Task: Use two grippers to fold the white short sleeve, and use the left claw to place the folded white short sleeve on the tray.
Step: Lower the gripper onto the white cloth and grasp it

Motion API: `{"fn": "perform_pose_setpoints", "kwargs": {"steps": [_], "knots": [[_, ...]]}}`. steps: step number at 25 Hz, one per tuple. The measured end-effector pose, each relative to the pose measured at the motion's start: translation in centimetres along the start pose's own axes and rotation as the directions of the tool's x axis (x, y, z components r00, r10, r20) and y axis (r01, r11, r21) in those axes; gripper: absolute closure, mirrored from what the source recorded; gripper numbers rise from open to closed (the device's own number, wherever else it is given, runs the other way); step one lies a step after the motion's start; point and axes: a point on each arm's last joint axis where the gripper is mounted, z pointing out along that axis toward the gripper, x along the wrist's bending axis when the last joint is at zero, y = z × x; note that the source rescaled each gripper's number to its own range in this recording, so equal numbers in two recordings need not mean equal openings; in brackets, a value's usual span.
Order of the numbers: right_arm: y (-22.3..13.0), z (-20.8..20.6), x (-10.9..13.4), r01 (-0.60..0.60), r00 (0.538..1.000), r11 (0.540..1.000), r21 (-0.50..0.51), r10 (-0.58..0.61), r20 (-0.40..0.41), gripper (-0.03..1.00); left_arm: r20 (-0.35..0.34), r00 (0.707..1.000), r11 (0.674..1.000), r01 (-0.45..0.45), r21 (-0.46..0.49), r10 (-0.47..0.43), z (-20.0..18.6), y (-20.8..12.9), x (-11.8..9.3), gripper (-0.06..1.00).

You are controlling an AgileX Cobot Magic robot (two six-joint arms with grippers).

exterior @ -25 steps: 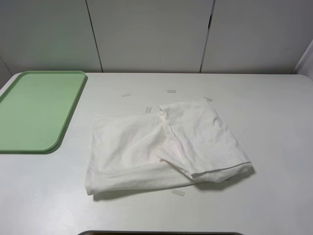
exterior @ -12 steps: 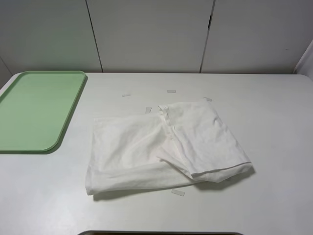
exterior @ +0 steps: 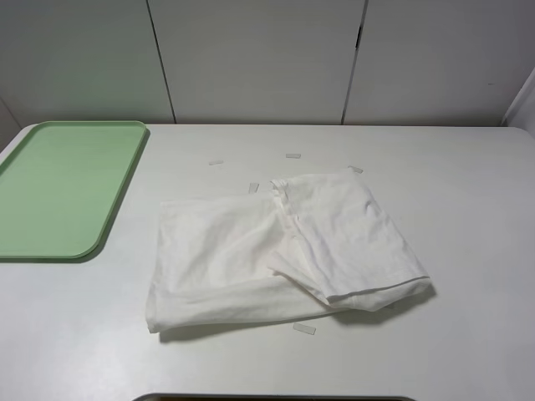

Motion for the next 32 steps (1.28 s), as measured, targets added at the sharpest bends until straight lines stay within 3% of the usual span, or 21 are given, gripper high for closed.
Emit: {"fn": "perform_pose_setpoints", "kwargs": {"steps": [9,18,32], "knots": [[0.01,0.01,0.03,-0.02,0.999,1.0,0.001,0.02,0.04,-0.03,0.0,1.0,1.0,0.0,0.0,0.0,0.0,0.0,0.0,0.06],[0.03,0.05,0.08,-0.078,0.984,0.997,-0.001,0.077,0.162,-0.03,0.0,1.0,1.0,0.0,0.0,0.0,0.0,0.0,0.0,0.06],[0.03,0.05,0.08,-0.082,0.982,0.997,-0.002,0.081,0.169,-0.03,0.0,1.0,1.0,0.0,0.0,0.0,0.0,0.0,0.0,0.06]]}}
